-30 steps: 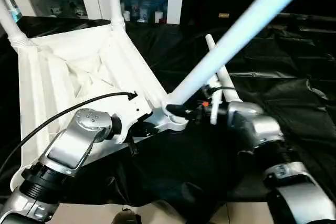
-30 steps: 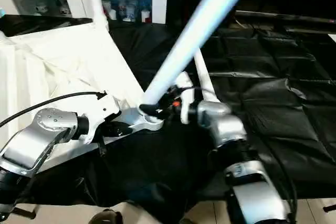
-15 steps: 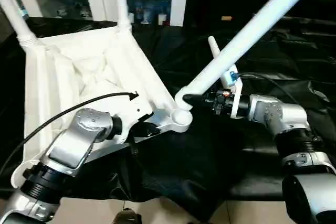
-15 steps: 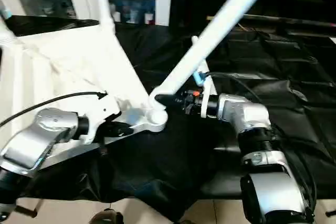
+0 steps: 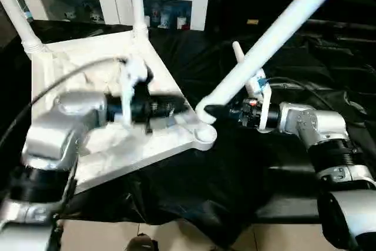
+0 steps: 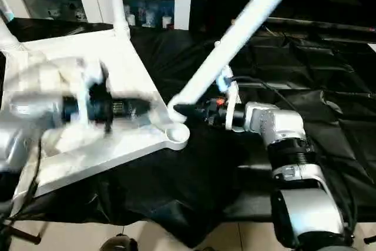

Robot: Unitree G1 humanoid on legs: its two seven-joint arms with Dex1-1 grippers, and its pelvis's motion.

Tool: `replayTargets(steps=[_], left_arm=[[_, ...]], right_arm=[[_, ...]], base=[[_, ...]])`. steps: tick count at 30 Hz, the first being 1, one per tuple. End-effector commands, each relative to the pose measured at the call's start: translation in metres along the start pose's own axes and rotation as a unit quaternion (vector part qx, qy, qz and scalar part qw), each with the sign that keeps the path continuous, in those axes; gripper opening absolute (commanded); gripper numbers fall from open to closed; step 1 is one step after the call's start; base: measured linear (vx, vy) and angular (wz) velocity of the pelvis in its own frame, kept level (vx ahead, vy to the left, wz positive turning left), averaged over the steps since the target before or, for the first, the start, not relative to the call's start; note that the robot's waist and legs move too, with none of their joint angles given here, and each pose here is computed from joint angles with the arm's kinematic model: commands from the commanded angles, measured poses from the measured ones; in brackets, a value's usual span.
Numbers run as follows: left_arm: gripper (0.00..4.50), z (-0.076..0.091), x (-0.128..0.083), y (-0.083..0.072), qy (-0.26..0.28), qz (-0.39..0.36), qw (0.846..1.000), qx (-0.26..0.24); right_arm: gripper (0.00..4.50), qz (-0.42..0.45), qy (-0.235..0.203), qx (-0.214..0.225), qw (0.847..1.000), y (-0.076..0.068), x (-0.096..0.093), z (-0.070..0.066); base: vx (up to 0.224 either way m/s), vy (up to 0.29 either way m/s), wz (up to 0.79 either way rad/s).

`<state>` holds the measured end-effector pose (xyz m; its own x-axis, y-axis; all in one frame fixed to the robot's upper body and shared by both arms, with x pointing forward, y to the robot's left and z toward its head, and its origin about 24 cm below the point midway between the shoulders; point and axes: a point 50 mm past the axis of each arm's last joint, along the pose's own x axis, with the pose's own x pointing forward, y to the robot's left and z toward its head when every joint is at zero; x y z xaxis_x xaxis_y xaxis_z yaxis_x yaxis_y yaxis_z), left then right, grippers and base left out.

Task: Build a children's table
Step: Pick table leg

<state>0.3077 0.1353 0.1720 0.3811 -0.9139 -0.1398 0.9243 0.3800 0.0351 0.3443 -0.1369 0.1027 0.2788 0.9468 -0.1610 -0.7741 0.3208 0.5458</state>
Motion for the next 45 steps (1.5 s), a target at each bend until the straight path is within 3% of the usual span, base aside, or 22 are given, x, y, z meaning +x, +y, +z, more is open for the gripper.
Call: replayTargets(steps=[1,7,18,20,26,28,31,32,39,45], left_arm=[[1.92,0.005,0.007,0.001,-0.018,0.007,1.0,0.01],[2.38,0.017,0.042,-0.003,-0.065,-0.023,0.998,0.001],[3.16,0.021,0.065,-0.007,-0.089,-0.051,0.995,-0.011],[3.49,0.021,0.07,-0.007,-0.098,-0.054,0.993,-0.027],[3.51,0.024,0.074,-0.005,-0.121,-0.052,0.99,-0.05],[3.15,0.025,0.074,-0.005,-0.128,-0.057,0.989,-0.055],[3.12,0.027,0.074,-0.005,-0.136,-0.057,0.987,-0.058],[2.86,0.027,0.073,-0.004,-0.137,-0.056,0.987,-0.059],[2.31,0.027,0.069,-0.002,-0.148,-0.046,0.985,-0.069],[2.18,0.029,0.064,0.0,-0.165,-0.032,0.983,-0.079]], right_arm=[[2.84,0.009,0.006,-0.033,0.999,0.005,0.004,0.008],[2.84,0.017,0.035,-0.05,0.998,0.01,0.021,0.002],[2.84,0.024,0.059,-0.064,0.996,0.013,0.027,-0.007],[2.84,0.024,0.064,-0.065,0.996,0.012,0.027,-0.009],[2.84,0.026,0.065,-0.068,0.995,0.014,0.028,-0.009],[2.84,0.027,0.065,-0.069,0.995,0.015,0.029,-0.009],[2.84,0.03,0.064,-0.071,0.995,0.016,0.029,-0.01],[2.84,0.032,0.064,-0.071,0.995,0.016,0.029,-0.01],[2.84,0.035,0.065,-0.074,0.995,0.016,0.028,-0.01],[2.83,0.036,0.064,-0.076,0.994,0.017,0.029,-0.008]], base=[[0.0,0.0,0.0],[0.0,0.0,0.0],[0.0,0.0,0.0],[0.0,0.0,0.0],[0.0,0.0,0.0],[0.0,0.0,0.0],[0.0,0.0,0.0],[0.0,0.0,0.0],[0.0,0.0,0.0],[0.0,0.0,0.0]])
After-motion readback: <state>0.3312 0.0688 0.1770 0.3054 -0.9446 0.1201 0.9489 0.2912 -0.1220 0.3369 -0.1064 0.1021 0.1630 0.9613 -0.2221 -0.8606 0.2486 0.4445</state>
